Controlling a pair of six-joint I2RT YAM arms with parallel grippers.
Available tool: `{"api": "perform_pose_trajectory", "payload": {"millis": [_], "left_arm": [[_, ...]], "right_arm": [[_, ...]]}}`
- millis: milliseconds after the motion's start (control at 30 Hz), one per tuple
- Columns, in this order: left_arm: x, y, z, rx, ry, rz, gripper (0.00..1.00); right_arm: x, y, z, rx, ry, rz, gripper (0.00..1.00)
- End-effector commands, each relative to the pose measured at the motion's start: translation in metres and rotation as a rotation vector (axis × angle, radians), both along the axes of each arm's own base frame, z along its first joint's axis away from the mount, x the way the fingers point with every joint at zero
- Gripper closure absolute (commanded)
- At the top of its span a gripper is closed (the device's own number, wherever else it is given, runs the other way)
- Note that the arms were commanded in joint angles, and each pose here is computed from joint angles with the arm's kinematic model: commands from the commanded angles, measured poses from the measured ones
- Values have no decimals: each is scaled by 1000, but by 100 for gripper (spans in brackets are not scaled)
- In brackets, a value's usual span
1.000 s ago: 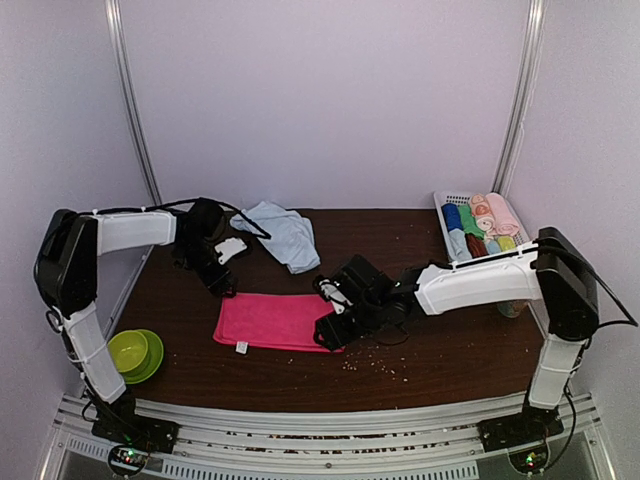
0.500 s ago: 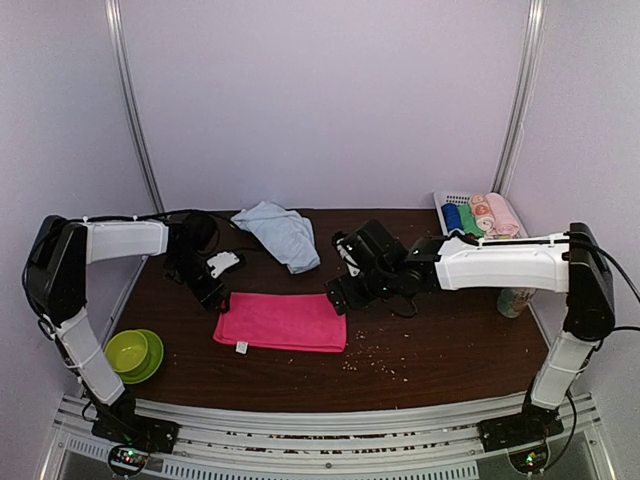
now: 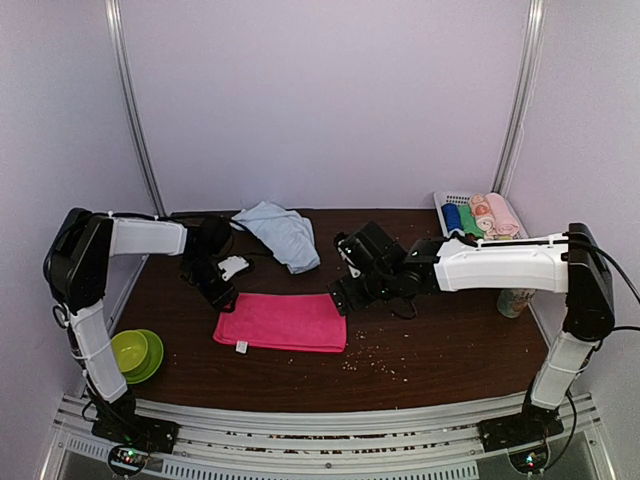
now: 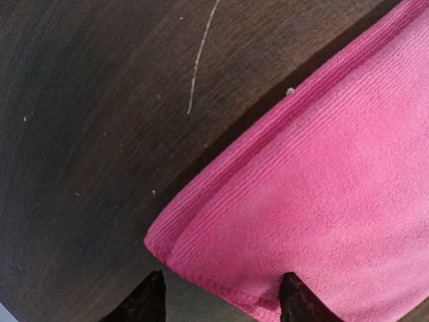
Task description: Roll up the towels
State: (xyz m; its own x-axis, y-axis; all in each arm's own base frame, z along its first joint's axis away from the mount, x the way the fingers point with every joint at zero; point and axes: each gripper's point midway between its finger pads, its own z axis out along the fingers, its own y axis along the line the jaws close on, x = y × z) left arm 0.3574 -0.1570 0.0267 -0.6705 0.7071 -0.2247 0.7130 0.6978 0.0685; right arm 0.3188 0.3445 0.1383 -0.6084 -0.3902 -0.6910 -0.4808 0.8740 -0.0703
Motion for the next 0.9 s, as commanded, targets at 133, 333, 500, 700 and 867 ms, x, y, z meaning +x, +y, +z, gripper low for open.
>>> {"api": "perform_pose_trajectory", "payload": {"millis": [133, 333, 500, 700, 867], "left_arm": [[23, -13, -3, 197, -137, -109, 41], [45, -36, 4, 256, -188, -191, 41], [63, -75, 3, 303, -237, -295, 41], [101, -119, 50, 292, -396, -310, 24], [119, -125, 134, 205, -556, -249, 2]], "right_arm": [[3, -13, -6, -64, -27, -20, 0], [5, -29, 1, -58, -49, -56, 0], [9, -59, 3, -35, -53, -133, 0], [11, -97, -2, -25, -52, -233, 1], [18, -101, -8, -101, -46, -258, 0]]}}
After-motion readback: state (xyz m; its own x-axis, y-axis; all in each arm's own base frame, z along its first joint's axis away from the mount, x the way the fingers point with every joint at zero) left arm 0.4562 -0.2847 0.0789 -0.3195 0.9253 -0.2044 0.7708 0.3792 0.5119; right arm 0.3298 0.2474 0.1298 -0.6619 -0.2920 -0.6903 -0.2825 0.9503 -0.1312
